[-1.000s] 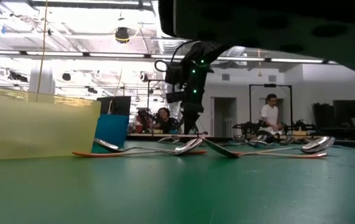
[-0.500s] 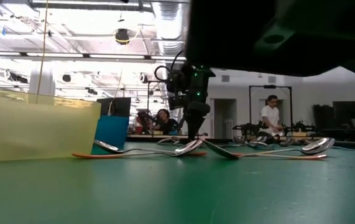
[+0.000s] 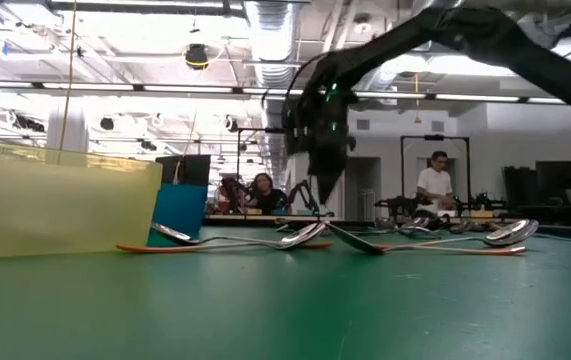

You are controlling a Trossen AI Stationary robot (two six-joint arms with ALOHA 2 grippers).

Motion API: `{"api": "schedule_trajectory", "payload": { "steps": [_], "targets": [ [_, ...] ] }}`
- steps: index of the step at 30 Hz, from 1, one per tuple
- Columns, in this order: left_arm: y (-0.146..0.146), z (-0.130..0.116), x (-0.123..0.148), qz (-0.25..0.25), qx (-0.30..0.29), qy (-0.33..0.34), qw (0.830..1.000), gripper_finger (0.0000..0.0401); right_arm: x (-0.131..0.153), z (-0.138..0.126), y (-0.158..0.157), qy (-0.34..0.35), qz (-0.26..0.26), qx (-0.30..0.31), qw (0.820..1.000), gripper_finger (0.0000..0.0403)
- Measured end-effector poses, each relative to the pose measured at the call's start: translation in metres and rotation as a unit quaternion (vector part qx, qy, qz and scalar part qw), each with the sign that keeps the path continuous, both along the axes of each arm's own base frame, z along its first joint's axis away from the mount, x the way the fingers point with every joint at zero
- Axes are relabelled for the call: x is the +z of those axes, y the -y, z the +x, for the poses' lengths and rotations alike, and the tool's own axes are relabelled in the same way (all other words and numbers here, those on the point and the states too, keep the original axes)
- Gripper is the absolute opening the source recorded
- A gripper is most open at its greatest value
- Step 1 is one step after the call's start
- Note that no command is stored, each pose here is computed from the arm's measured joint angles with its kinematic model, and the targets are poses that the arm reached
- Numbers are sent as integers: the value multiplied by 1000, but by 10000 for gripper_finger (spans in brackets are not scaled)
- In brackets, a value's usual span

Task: Sort silverware by color (type)
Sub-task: Put the black spoon into the dark blue bin

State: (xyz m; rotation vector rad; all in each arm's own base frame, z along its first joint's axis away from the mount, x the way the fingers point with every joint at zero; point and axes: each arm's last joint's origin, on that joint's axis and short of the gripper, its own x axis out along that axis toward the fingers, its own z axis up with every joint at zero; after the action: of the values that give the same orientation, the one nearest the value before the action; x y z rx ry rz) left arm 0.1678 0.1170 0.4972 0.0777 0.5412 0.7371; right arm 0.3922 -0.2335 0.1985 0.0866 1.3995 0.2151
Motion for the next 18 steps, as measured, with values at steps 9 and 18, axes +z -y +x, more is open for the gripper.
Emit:
{"api": "schedule_trajectory", "payload": {
  "steps": [9, 18],
  "targets": [
    [7, -16, 10, -15, -28, 54, 998, 0, 5, 6, -93, -2, 151, 91, 984, 0],
    [1, -14, 22, -48, -115, 159, 979, 0, 53, 1, -64, 171, -97, -203, 959, 8]
  ]
}}
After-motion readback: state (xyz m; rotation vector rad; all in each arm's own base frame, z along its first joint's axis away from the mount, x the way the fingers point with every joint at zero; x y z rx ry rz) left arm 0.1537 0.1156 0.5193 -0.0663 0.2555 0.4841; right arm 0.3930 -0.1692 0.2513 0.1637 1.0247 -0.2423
